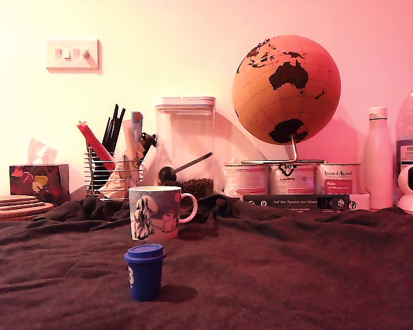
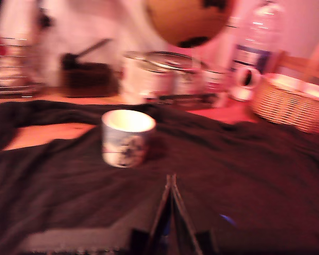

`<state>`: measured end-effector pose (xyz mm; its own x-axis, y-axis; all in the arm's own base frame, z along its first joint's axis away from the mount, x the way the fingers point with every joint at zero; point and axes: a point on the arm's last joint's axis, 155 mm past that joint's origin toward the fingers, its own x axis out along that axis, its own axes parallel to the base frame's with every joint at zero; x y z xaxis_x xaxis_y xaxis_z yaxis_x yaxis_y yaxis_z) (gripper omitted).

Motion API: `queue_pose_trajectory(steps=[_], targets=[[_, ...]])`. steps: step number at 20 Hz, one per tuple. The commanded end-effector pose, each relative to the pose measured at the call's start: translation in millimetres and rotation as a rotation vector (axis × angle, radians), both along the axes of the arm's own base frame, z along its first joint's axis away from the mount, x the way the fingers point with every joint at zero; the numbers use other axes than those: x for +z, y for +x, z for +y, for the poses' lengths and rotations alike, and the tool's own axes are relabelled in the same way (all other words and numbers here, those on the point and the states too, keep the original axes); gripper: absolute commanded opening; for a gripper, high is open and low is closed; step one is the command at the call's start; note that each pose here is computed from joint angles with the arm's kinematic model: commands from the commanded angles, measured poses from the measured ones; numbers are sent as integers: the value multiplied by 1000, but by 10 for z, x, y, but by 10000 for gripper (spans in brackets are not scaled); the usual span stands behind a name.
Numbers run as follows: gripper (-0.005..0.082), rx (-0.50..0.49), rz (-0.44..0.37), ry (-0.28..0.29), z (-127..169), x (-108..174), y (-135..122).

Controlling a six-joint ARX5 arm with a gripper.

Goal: Pick up the coffee capsules on the table and drop them inside the coffee cup

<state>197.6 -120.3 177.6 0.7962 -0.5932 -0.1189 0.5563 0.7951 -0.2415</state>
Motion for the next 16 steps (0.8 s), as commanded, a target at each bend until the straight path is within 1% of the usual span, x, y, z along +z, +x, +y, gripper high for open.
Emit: queue_pose_trajectory(steps=[1, 4, 5, 8, 9, 10, 11, 12, 13, 16], targets=[[-12, -42, 41, 7, -81, -148, -18], [-6, -104, 102, 25, -212, -321, -67], [18, -129, 115, 34, -260, -378, -90], [135, -197, 131, 46, -400, -461, -156], [200, -219, 124, 51, -442, -453, -180], [300, -235, 117, 52, -477, -438, -197], [419, -247, 115, 54, -505, -438, -213], [496, -257, 114, 56, -529, -437, -226], [509, -262, 103, 68, -544, -438, -226], [508, -263, 80, 85, -578, -452, -204]])
